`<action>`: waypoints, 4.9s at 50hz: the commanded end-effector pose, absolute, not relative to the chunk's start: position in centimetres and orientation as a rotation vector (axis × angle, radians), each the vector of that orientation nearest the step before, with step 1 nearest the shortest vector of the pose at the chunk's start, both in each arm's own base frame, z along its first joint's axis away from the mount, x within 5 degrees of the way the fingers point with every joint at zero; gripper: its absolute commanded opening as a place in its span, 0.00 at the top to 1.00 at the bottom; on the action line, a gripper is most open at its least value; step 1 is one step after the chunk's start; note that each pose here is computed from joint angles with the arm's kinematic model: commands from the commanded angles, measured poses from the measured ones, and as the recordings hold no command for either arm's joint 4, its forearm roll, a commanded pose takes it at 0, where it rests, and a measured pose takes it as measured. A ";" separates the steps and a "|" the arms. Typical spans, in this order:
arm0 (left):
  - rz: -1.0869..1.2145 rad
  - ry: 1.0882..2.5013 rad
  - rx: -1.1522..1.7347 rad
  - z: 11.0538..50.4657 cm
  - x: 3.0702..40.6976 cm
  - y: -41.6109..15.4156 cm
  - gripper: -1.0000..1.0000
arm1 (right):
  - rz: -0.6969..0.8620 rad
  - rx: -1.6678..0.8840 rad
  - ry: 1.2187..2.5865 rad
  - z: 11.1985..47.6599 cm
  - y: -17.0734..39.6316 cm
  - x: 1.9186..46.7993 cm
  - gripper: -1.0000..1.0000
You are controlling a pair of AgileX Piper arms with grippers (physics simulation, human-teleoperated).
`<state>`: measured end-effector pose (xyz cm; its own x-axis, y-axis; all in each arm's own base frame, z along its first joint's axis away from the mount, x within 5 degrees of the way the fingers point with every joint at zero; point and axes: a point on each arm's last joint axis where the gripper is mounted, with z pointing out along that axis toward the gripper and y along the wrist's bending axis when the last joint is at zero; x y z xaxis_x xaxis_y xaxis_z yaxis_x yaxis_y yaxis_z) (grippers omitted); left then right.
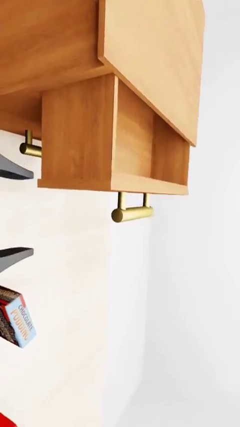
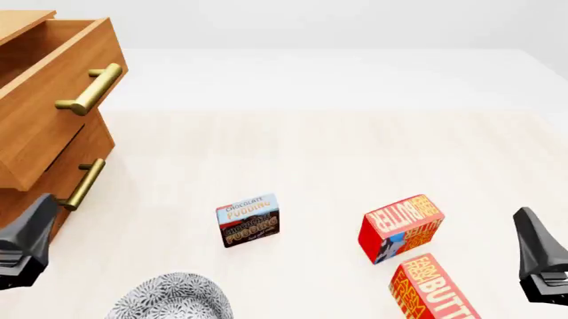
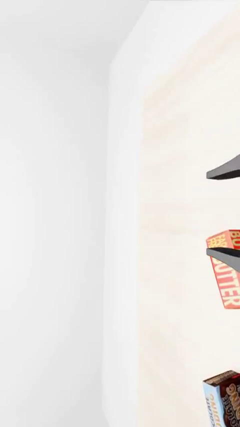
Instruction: Put the chocolate pudding in the top drawer of the cabinet and close it.
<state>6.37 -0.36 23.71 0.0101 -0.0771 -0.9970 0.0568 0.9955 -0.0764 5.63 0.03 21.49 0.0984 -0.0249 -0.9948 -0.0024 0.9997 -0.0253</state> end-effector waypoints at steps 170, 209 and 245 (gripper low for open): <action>0.052 2.096 0.006 37.8 17.7 0.7 0.00 | -0.014 -0.019 1.474 21.5 0.0 5.6 0.00; 0.010 2.185 0.038 34.3 19.8 -0.2 0.00 | -0.014 -0.020 1.473 21.5 0.0 5.6 0.00; -0.082 2.227 0.098 33.9 19.9 -2.4 0.00 | -0.014 -0.019 1.474 21.5 0.0 5.6 0.00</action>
